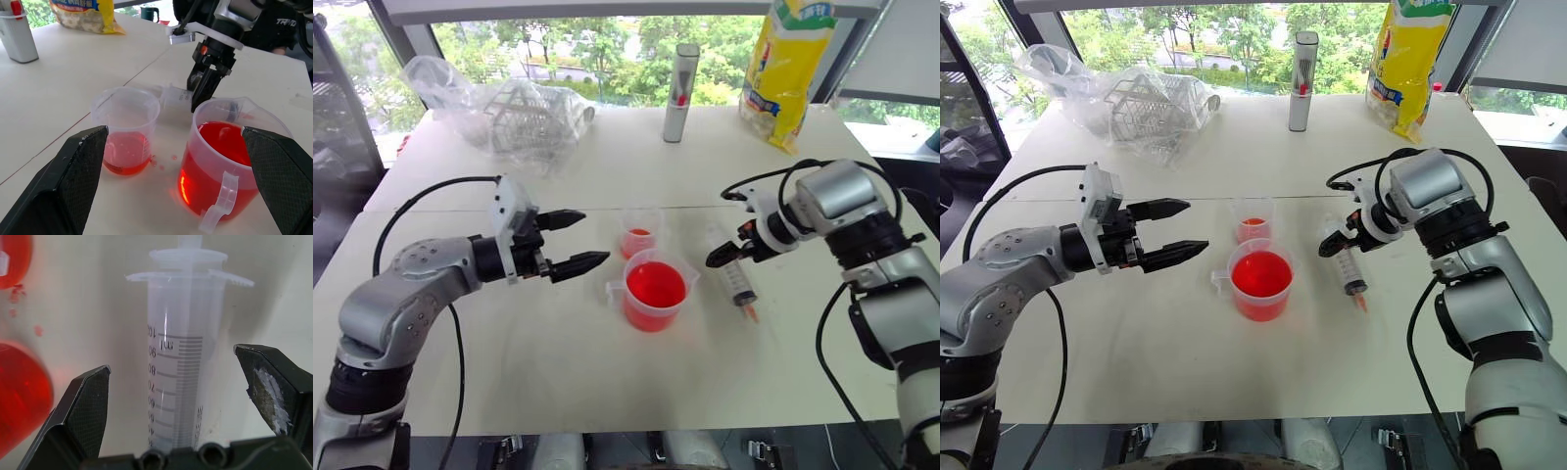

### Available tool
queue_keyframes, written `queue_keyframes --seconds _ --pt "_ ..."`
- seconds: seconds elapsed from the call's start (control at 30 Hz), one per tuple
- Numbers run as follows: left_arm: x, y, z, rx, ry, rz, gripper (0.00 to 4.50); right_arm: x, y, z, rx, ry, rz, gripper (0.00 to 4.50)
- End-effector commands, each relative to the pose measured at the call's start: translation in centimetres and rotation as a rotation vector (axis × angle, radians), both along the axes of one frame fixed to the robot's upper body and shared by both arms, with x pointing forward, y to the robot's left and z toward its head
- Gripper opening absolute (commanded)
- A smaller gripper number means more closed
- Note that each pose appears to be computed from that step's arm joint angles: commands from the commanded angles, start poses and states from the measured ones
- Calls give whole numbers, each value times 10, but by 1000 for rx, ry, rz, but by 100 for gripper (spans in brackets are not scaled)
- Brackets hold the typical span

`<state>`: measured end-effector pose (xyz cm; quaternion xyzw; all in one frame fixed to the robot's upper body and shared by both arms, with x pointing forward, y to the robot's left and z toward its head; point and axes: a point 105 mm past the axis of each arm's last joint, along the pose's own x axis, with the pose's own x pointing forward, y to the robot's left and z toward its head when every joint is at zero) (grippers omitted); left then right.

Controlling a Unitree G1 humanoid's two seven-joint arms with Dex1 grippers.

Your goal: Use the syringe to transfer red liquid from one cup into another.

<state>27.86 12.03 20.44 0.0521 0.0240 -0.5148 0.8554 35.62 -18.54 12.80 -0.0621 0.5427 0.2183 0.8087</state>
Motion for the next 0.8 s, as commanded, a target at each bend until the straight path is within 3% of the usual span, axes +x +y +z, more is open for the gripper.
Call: queue_keyframes --seconds 0.03,0.1,0.2,0.3,0.37,0.57,0.7,0.8 --pt "-5 -1 13 -7 -70 -2 450 6 0 1 -57 -31 13 443" --pt "-5 -1 13 -6 -71 1 450 6 -1 -3 -79 -24 14 443" --pt "-5 0 13 -3 -72 6 450 5 -2 -6 -113 -23 31 360" --pt "-5 1 13 -2 -72 10 450 3 1 -9 -124 -13 54 203" --pt "-5 1 13 -2 -73 12 450 2 3 -10 -125 -9 62 141" --pt "-1 -1 16 1 -77 10 450 -1 4 -5 -101 -31 75 141" --pt "2 2 23 0 -91 9 450 14 -1 35 -89 -349 188 141" --pt "7 -2 36 -23 -123 4 450 16 1 92 53 -658 237 141"
